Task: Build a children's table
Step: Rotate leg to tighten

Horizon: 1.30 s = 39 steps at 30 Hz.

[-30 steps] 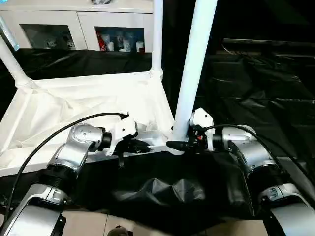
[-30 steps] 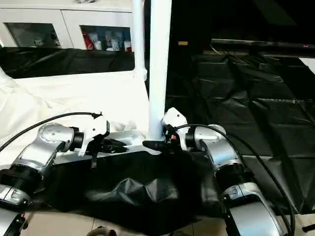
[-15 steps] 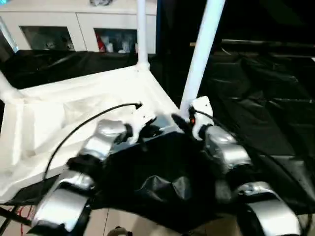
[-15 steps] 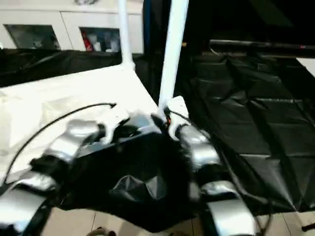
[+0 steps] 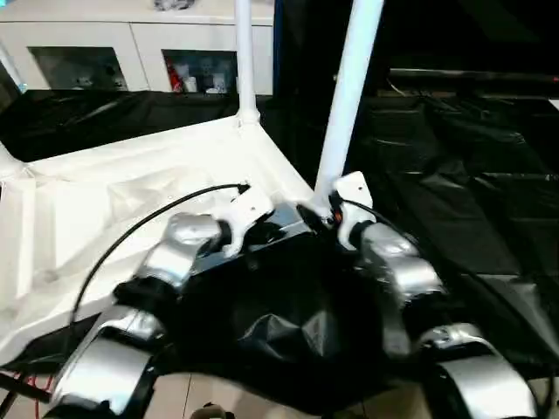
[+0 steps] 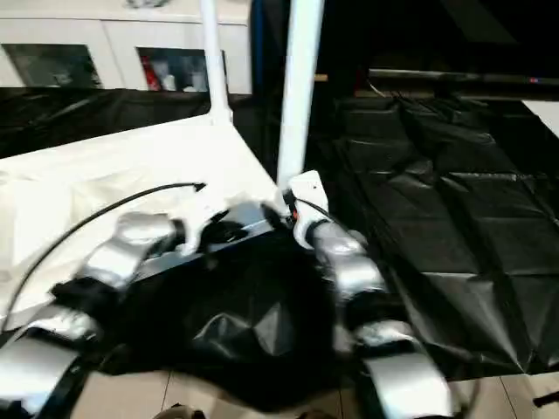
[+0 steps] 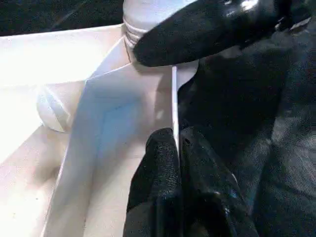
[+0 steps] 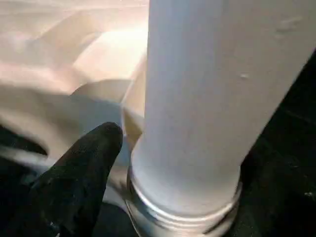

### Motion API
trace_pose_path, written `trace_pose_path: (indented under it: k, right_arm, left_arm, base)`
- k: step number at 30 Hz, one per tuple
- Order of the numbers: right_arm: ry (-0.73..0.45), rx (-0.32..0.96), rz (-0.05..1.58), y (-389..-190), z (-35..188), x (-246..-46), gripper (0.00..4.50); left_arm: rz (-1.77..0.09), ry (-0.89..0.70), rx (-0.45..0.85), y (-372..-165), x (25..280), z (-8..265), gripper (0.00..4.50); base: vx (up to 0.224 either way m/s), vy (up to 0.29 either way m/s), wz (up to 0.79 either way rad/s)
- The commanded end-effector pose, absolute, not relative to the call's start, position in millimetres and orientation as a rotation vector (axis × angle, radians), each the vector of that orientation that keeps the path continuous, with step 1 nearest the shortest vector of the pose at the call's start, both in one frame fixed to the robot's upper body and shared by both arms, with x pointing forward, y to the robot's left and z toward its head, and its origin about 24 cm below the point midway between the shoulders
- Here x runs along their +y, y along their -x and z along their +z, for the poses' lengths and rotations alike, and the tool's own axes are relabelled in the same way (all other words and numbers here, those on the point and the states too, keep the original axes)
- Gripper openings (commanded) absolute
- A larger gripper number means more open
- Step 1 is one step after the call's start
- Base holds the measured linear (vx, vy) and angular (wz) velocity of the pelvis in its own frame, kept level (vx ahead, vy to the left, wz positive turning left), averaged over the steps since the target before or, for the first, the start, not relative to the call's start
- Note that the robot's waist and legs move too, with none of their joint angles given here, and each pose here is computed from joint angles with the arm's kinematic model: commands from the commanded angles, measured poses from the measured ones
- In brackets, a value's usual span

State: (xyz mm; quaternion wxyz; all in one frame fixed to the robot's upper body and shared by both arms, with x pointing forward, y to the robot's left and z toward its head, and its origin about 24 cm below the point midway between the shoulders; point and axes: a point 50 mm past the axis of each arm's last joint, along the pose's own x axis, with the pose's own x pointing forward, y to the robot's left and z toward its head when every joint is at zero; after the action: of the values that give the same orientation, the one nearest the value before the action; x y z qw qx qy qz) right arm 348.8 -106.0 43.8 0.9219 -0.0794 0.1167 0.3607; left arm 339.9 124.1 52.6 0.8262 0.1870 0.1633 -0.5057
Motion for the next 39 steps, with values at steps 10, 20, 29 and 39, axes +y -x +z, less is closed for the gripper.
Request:
trace_pose_path:
  k: [10, 20, 29, 39]
  right_arm:
    - [0.262, 0.240, 1.215, -325.8, 51, -99.6, 3.82]
    - [0.254, 0.267, 1.314, -320.9, 54, -110.1, 3.67]
    - [0.175, 0.273, 1.199, -324.2, 46, -103.1, 2.85]
    - [0.024, 0.312, 0.628, -346.9, 30, -73.2, 2.71]
  left_arm:
    - [-1.367, -0.390, 0.279, -315, 130, 59, 0.00]
    - [-1.434, -0.401, 0.322, -306, 149, 61, 0.00]
    - [-1.361, -0.369, 0.305, -313, 142, 61, 0.00]
    - [-1.020, -0.323, 0.295, -350, 106, 67, 0.00]
  base:
    - [0.000, 0.000, 0.00]
    - [0.000, 0.000, 0.00]
    - [0.000, 0.000, 0.00]
    - [0.000, 0.000, 0.00]
